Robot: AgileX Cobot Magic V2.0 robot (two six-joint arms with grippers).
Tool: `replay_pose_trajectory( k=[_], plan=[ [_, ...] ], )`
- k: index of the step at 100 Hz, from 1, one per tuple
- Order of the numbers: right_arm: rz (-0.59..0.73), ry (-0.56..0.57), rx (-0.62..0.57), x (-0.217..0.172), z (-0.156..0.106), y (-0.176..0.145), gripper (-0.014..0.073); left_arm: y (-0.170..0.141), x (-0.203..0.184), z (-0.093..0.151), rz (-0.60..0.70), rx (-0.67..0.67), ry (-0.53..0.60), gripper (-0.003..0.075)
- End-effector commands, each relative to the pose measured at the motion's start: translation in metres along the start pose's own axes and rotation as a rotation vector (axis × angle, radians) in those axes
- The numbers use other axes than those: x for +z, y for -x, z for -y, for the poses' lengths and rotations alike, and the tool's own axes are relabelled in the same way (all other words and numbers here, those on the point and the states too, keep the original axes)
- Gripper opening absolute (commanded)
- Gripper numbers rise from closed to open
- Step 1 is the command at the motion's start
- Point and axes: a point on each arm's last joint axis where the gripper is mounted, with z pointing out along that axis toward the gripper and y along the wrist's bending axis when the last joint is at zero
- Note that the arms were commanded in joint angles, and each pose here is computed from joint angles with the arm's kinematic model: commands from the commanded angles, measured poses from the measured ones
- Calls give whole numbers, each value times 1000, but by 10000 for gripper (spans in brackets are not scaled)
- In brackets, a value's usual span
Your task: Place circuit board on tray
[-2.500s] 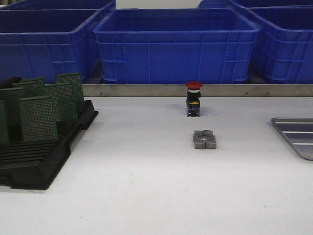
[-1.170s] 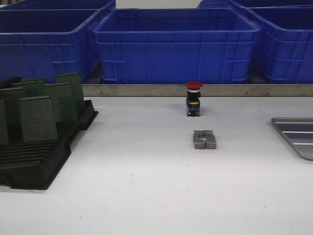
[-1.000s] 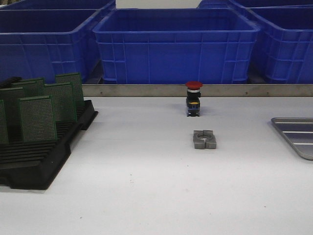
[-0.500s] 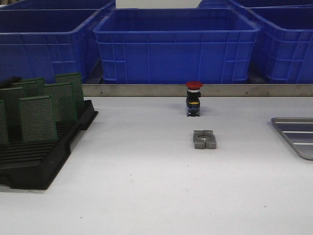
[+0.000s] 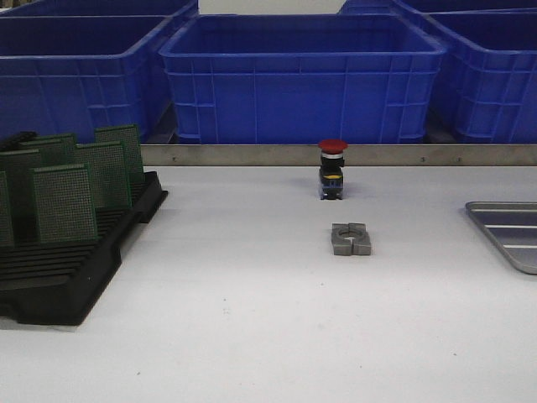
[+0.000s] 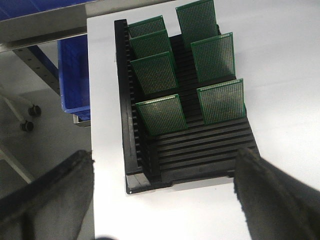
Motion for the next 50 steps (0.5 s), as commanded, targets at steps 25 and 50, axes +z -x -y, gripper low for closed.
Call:
replay_pose_trajectory(
  k=[25,50],
  plan=[
    [123,6,-18,-3,-1,14,-69,46,29,4,-57,227,-125,545],
    [123,6,-18,-3,-1,14,-69,77,68,12,-252,539,-371,545]
  ],
)
